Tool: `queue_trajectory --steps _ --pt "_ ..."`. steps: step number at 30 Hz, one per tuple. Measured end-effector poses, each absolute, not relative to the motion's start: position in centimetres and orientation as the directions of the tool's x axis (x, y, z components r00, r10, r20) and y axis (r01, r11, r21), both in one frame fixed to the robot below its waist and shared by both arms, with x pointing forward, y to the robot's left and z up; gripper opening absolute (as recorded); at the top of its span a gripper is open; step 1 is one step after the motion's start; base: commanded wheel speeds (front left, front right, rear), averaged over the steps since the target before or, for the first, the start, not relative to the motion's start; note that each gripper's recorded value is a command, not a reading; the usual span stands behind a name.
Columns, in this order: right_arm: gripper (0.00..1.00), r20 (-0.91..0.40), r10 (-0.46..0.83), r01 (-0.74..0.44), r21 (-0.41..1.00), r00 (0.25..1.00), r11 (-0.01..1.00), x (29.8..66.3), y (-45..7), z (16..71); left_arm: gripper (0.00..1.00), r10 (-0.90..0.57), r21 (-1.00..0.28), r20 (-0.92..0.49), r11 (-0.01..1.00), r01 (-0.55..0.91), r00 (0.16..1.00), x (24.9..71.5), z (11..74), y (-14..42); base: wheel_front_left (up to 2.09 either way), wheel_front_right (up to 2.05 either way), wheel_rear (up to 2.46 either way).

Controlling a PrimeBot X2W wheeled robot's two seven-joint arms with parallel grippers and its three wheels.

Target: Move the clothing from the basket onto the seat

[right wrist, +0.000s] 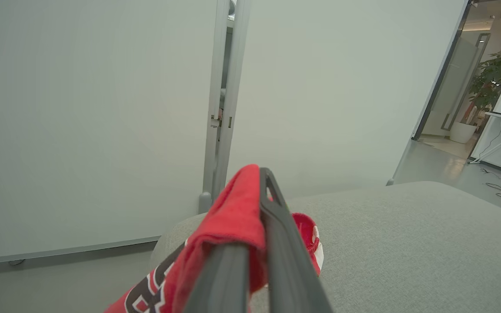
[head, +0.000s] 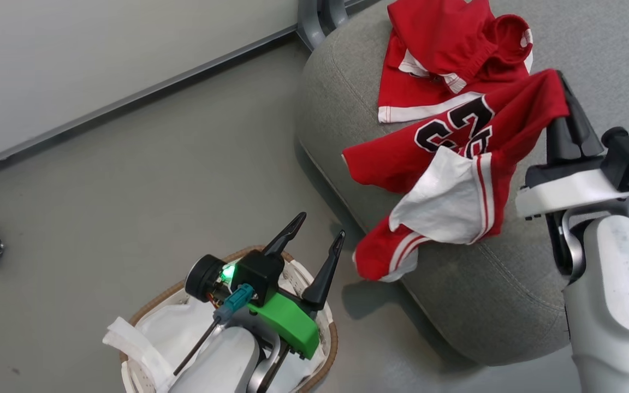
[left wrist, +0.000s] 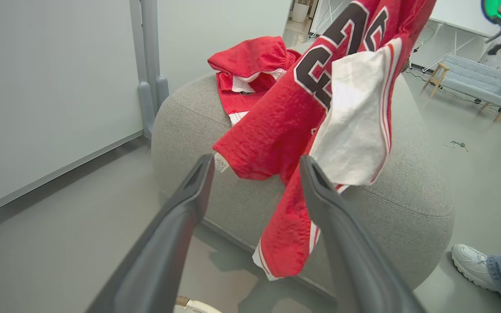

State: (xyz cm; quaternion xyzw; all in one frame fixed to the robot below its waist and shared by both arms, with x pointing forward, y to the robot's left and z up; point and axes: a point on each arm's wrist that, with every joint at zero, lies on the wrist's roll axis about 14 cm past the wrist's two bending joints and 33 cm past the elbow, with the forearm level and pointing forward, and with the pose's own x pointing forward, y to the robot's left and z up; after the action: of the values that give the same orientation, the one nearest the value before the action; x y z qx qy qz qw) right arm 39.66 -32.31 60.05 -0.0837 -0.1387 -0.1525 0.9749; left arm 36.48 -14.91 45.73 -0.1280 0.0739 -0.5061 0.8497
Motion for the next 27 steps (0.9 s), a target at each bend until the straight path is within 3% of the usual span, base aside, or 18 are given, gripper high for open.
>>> queue_trajectory --steps 5,17,23,27 --pt "0.00 0.359 -0.258 0.340 -0.186 0.897 0.922 41.7 -32.7 62.6 1.00 -0.872 -0.308 -0.014 0.470 0.827 0.490 37.5 44.5 -14.4 0.00 0.00 0.00" --pt "0.00 0.612 -0.153 0.472 -0.402 0.776 0.785 46.8 -36.1 76.2 1.00 -0.812 -0.313 -0.059 0.568 0.761 0.581 40.2 42.2 -10.8 0.00 0.00 0.00" --pt "0.00 0.658 -0.220 0.593 -0.419 0.720 0.688 48.0 -40.9 82.6 1.00 -0.790 -0.322 -0.089 0.599 0.733 0.607 40.9 40.7 -9.4 0.00 0.00 0.00" --pt "0.00 0.624 -0.291 0.629 -0.430 0.726 0.648 49.5 -43.6 82.5 1.00 -0.779 -0.327 -0.099 0.613 0.720 0.619 41.5 39.8 -8.8 0.00 0.00 0.00"
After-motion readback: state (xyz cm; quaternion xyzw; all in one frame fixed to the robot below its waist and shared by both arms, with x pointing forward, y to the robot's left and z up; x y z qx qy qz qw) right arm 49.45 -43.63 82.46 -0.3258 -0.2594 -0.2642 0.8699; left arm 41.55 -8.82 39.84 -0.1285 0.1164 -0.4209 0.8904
